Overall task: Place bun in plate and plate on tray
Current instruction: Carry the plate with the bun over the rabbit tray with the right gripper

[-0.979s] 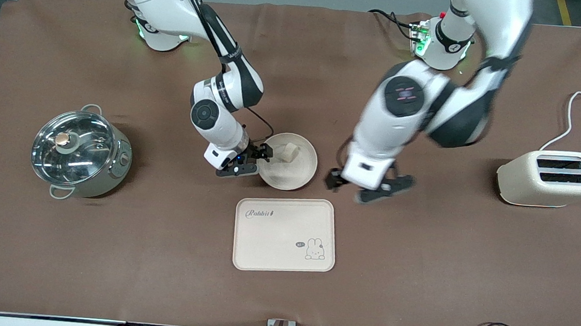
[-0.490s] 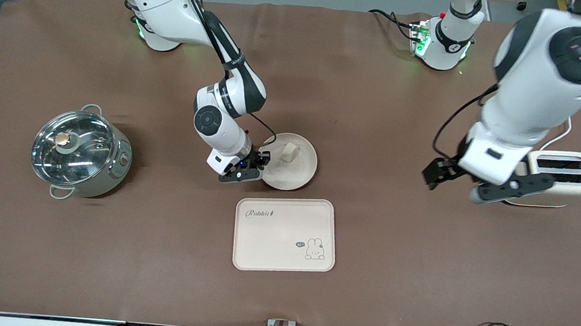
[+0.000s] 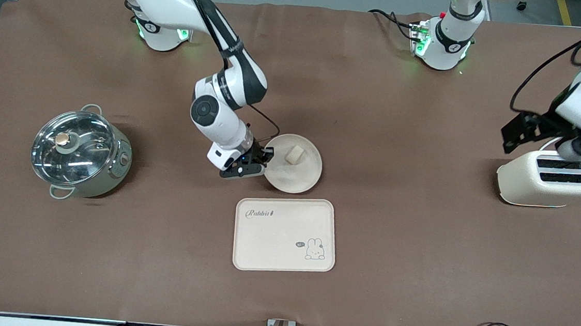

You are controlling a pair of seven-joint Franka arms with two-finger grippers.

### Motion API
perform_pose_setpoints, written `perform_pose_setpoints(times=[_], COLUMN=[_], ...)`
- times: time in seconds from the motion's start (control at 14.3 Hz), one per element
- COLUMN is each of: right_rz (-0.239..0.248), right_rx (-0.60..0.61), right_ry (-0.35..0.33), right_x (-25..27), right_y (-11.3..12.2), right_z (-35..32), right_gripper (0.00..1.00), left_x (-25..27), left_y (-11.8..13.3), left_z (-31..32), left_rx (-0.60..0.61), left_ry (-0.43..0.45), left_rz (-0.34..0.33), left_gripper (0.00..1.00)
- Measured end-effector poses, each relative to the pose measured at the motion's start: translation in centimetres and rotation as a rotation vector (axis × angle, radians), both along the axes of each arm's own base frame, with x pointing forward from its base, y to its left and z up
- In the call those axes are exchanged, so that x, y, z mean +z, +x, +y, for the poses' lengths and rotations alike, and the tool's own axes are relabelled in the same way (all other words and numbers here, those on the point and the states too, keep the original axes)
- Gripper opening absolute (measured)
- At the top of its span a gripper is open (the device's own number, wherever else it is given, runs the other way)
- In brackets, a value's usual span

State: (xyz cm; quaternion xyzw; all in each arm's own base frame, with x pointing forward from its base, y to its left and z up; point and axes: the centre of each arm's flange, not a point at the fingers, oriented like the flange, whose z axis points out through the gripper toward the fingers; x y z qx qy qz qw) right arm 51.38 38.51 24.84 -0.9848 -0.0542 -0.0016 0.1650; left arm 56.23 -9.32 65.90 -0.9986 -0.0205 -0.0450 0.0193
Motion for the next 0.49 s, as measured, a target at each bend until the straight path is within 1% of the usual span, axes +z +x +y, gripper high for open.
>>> perform_pose_setpoints(times=[0.14,0.21,0.35,0.49], right_rz=[0.029,0.032,0.019,-0.004], right_rx=[-0.003,-0.012,-0.018,-0.025], right_ry=[0.027,0.035,0.040,0.039], right_x=[4.0,5.5,6.4,6.2], right_y=[0.1,0.6,2.2,4.1], right_z=[-1.1,-2.4,-5.7,-9.1], right_gripper=[0.06,0.06,0.06,0.06], left_x=[0.4,0.4,0.1,0.3], left_y=[-2.3,-3.5,-5.7,-6.6], left_z=[1.9,2.5,2.8,2.6], left_rx=[0.006,-0.008,-0.034,-0.073], left_ry=[-0.038,-0.041,-0.035,-0.029], left_rz=[0.020,0.028,0.044,0.054], left_gripper=[1.00,1.00,1.00,1.00])
